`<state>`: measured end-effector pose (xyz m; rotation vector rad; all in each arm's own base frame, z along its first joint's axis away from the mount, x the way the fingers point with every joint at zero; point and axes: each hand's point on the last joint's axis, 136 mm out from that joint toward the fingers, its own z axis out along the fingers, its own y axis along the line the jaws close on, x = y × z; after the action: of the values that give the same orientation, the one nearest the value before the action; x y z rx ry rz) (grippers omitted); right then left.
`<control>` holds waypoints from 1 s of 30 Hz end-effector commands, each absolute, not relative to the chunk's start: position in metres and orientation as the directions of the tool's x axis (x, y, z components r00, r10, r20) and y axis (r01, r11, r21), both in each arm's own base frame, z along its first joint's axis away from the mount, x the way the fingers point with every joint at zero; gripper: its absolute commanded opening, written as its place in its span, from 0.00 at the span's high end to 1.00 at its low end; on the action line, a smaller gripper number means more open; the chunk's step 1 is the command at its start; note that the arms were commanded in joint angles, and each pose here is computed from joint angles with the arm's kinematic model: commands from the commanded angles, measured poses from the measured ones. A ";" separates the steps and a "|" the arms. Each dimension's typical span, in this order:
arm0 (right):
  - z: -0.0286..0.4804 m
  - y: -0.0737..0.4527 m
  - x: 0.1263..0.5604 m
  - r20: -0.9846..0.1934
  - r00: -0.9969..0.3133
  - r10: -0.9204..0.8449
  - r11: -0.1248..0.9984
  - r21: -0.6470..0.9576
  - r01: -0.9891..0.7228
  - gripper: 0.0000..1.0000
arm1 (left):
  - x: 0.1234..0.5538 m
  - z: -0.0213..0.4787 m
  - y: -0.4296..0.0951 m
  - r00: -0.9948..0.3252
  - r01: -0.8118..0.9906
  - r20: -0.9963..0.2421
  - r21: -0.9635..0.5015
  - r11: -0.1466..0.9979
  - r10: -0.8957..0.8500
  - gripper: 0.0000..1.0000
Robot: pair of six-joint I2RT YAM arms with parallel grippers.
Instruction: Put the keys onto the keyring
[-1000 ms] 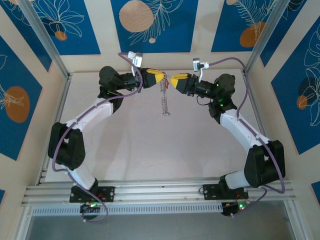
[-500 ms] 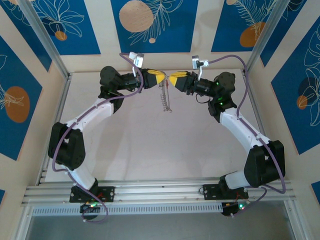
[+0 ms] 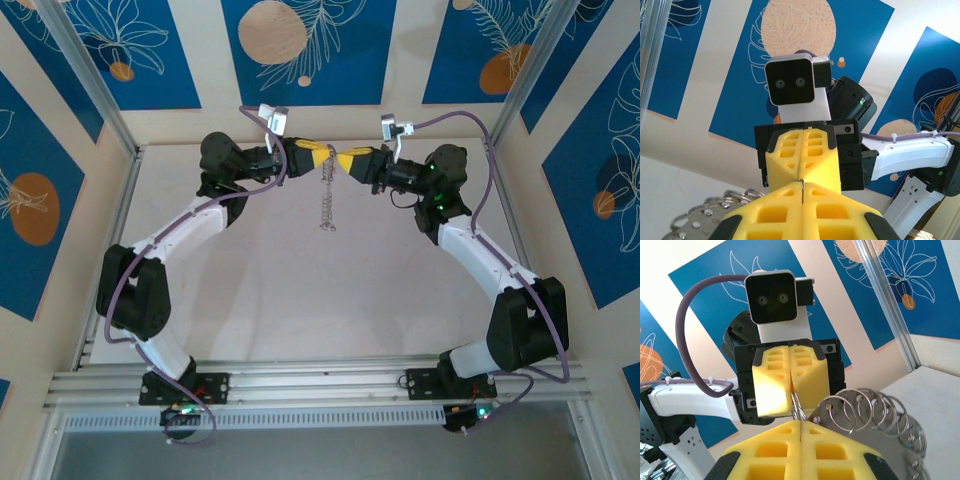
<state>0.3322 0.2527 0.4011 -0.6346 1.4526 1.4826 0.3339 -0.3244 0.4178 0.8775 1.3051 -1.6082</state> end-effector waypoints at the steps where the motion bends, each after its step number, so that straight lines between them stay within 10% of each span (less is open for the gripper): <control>1: 0.391 0.255 0.332 -0.864 -0.439 0.246 0.135 0.479 -0.867 1.00 | 0.325 0.440 -0.323 -0.302 0.953 -0.926 -0.292 -0.079 -0.227 1.00; 7: 0.376 0.252 0.333 -0.852 -0.460 0.250 0.167 0.506 -0.846 0.97 | 0.324 0.442 -0.322 -0.300 0.954 -0.926 -0.290 -0.077 -0.228 1.00; 15: 0.367 0.238 0.338 -0.865 -0.405 0.297 0.362 0.494 -0.790 0.60 | 0.321 0.441 -0.321 -0.301 0.953 -0.926 -0.292 -0.073 -0.228 1.00; 30: 0.374 0.255 0.342 -0.918 -0.309 0.250 0.471 0.394 -0.789 0.49 | 0.319 0.443 -0.322 -0.303 0.953 -0.925 -0.292 -0.080 -0.228 1.00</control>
<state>0.3346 0.2563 0.3577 -0.4805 1.5963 1.1827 0.3333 -0.3254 0.4185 0.8772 1.3037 -1.5980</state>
